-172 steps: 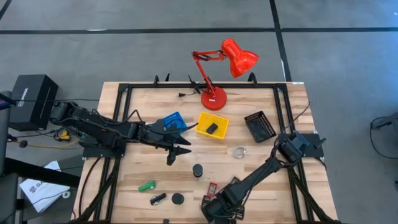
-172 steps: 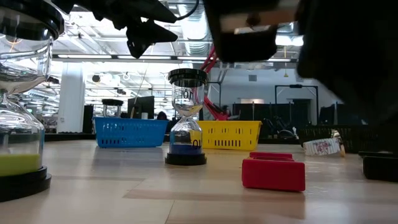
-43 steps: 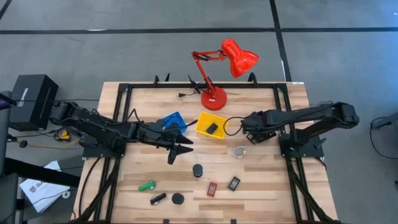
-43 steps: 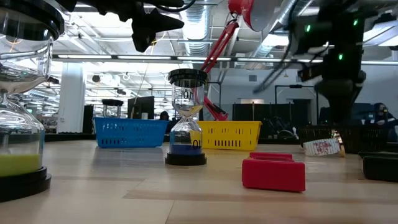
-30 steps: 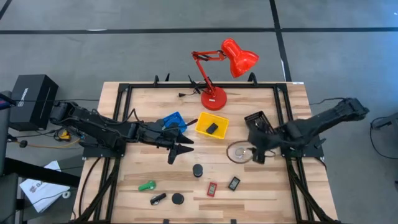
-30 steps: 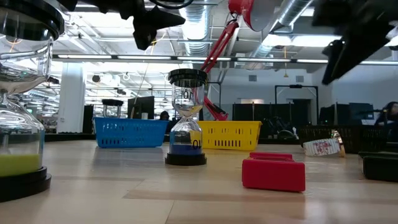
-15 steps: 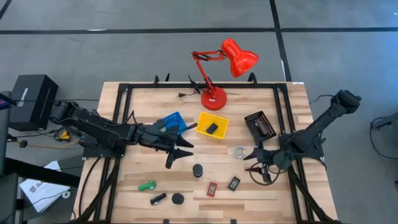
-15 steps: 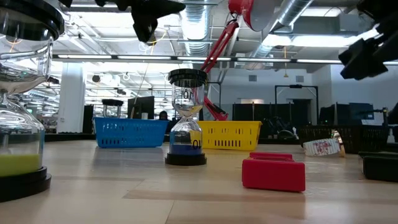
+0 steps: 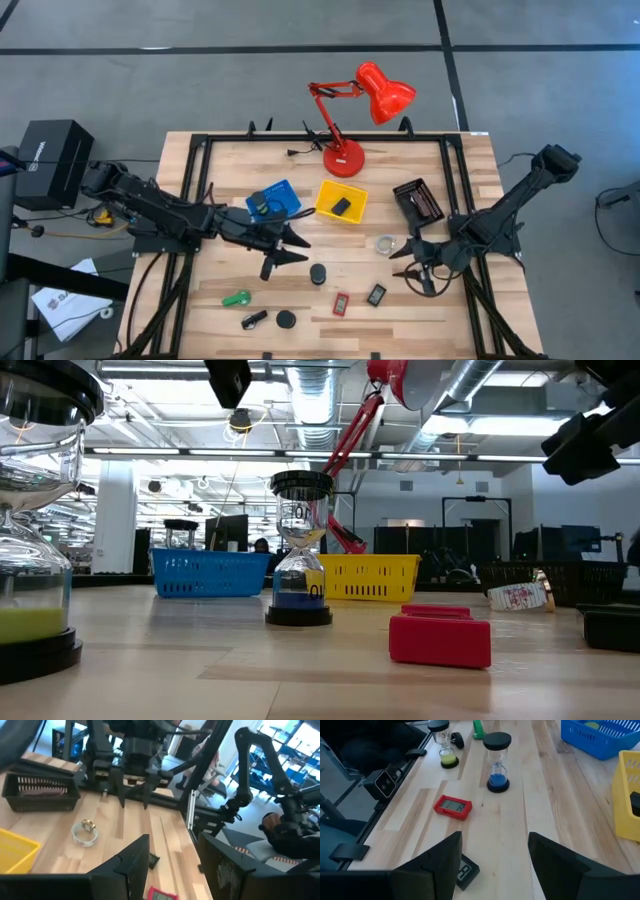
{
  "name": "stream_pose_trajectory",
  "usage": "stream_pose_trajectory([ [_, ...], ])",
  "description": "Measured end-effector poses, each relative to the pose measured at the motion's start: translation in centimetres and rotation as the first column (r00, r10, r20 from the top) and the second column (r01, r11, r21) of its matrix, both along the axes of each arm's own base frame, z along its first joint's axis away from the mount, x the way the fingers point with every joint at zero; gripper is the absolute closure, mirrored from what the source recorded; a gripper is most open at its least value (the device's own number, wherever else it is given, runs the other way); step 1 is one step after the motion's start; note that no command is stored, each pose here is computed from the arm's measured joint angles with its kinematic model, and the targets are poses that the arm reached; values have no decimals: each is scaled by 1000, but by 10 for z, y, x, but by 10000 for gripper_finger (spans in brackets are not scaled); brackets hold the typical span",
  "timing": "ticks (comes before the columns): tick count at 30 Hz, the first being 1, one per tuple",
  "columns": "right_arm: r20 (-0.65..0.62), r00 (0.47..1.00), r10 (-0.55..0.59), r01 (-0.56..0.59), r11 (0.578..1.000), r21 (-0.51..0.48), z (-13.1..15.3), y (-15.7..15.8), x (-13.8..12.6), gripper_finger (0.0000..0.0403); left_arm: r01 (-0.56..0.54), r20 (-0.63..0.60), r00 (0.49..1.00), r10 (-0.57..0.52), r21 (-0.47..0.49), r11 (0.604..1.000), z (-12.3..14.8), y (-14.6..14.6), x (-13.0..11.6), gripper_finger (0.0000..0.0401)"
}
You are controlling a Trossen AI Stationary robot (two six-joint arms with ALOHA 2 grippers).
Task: Pick & Place Office items
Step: Put the blue hourglass into the blue bin
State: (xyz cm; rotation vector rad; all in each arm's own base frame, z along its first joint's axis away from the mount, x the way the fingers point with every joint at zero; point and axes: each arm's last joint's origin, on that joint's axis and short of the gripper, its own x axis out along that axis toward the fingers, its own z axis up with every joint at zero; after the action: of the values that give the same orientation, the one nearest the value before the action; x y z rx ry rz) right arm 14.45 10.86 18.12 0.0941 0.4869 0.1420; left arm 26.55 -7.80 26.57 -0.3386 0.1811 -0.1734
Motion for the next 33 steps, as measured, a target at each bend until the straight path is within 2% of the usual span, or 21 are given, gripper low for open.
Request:
stream_pose_trajectory([
  [3, -1, 1000, 0, 0, 1000, -1, 0, 0, 0, 184, -23, 52, 998, 23, 16, 1000, 5, 3, 2, 238],
  [7, -2, 1000, -1, 1, 1000, -2, 0, 0, 0, 184, -33, 74, 997, 35, -26, 999, 8, 4, 2, 238],
  [8, -3, 1000, -1, 1, 1000, -2, 0, 0, 0, 184, -16, 79, 997, 17, -6, 1000, 8, 2, 1, 238],
  [10, -3, 1000, -1, 1, 1000, -2, 0, 0, 0, 184, 53, 98, 993, -63, 98, 994, 7, -6, -1, 238],
  [13, -3, 1000, -1, 1, 1000, -2, 0, 0, 0, 184, 167, 126, 971, -203, 251, 953, 8, -22, -6, 238],
  [16, -3, 1000, -1, 1, 1000, -2, 0, 0, 0, 184, 218, 143, 948, -285, 363, 906, 8, -35, -12, 238],
  [18, -3, 1000, -1, 1, 1000, -1, 0, 0, 0, 184, 233, 141, 940, -312, 402, 885, 5, -40, -12, 238],
  [20, -3, 1000, -2, 2, 1000, 0, 0, 0, 0, 184, 229, 102, 950, -295, 412, 882, -4, -42, -7, 238],
  [26, -4, 1000, -9, 9, 1000, 0, 0, -1, 1, 184, 164, -32, 986, -165, 396, 904, -38, -33, 16, 238],
  [33, -4, 999, -36, 36, 999, -2, -1, -5, 4, 184, 188, -120, 980, -156, 334, 924, -61, -25, 36, 238],
])
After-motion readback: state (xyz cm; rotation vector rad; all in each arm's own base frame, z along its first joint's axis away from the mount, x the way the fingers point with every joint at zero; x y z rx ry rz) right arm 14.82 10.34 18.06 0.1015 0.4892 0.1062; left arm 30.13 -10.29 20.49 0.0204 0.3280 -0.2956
